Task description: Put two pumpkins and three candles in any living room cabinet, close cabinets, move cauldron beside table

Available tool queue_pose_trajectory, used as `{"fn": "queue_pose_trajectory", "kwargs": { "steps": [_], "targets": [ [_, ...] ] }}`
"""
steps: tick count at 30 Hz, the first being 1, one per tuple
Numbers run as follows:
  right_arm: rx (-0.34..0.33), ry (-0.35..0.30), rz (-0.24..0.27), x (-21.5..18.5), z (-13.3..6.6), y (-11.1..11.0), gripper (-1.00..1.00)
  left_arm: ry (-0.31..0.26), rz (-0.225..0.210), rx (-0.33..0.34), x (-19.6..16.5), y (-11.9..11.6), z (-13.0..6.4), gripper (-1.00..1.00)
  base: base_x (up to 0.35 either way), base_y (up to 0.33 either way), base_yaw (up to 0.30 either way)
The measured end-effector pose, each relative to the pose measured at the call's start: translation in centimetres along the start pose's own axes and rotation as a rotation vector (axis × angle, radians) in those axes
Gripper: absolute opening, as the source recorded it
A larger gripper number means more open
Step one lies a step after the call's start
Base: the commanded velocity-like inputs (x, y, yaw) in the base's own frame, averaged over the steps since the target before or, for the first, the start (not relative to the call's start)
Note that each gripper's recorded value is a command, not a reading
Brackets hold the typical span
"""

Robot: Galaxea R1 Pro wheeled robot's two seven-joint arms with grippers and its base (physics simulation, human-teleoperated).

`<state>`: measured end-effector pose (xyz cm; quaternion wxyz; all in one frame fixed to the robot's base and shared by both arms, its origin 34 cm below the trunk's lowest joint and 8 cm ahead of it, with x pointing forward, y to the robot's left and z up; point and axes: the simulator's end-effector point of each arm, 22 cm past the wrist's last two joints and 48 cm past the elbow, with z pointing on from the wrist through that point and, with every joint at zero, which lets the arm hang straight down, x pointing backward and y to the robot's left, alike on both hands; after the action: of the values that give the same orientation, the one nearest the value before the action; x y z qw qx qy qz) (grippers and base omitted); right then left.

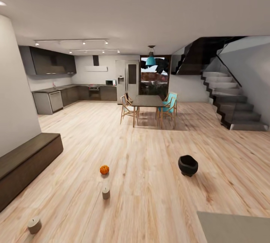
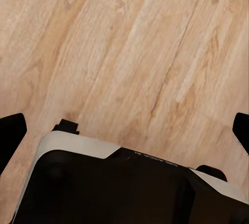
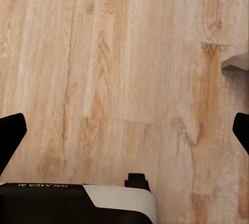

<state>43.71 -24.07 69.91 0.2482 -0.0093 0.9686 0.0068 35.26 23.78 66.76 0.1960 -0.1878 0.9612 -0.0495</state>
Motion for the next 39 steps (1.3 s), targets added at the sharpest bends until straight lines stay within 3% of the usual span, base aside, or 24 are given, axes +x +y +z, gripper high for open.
{"fn": "queue_pose_trajectory", "kwargs": {
  "steps": [26,39],
  "targets": [
    [0.0,0.0,0.0,0.0,0.0,0.03,1.0,0.0,0.0,0.0,0.0,0.0,0.0,1.0,0.314,0.005,0.0],
    [0.001,0.001,0.0,0.01,0.04,-0.01,1.0,0.001,0.0,0.0,-0.01,0.01,0.03,1.0,0.06,0.0,0.204]
  ]
}}
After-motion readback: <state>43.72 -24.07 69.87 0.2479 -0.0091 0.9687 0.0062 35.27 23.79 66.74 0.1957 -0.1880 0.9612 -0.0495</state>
